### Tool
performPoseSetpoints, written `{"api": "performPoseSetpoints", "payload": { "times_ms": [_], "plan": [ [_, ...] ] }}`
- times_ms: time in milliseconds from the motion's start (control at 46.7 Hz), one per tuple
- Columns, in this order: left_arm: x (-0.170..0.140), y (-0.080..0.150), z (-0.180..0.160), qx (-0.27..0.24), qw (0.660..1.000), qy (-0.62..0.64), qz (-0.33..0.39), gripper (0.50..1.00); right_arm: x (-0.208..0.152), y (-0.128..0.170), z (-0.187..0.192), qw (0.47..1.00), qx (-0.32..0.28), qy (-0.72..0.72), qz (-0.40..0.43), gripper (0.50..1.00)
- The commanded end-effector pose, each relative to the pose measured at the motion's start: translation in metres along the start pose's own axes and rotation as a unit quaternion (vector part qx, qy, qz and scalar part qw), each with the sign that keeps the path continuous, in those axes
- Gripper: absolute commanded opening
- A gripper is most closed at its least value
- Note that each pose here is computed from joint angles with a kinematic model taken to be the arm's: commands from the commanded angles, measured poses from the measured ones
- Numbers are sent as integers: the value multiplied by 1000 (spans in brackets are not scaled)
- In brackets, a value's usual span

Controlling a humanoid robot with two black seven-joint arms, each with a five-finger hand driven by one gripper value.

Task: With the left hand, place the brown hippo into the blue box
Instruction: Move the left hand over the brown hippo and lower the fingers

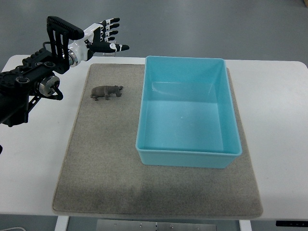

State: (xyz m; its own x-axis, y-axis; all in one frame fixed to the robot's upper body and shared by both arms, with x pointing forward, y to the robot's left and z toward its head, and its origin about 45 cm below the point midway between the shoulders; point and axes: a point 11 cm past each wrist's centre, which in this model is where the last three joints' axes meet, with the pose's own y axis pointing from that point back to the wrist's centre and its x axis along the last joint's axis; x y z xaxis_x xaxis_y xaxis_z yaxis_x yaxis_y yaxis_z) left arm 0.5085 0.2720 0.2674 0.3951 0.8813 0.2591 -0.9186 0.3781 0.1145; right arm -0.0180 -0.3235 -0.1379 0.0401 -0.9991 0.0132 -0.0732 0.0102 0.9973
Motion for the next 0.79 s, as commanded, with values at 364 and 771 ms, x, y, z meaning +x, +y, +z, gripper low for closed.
{"api": "performPoseSetpoints", "payload": {
  "times_ms": [364,771],
  "plan": [
    [-1,24,7,57,968,-214,-122,990,0,0,0,1000,0,0,0,936],
    [-3,30,6,83,908,-364,-188,990,0,0,0,1000,0,0,0,936]
  ]
}}
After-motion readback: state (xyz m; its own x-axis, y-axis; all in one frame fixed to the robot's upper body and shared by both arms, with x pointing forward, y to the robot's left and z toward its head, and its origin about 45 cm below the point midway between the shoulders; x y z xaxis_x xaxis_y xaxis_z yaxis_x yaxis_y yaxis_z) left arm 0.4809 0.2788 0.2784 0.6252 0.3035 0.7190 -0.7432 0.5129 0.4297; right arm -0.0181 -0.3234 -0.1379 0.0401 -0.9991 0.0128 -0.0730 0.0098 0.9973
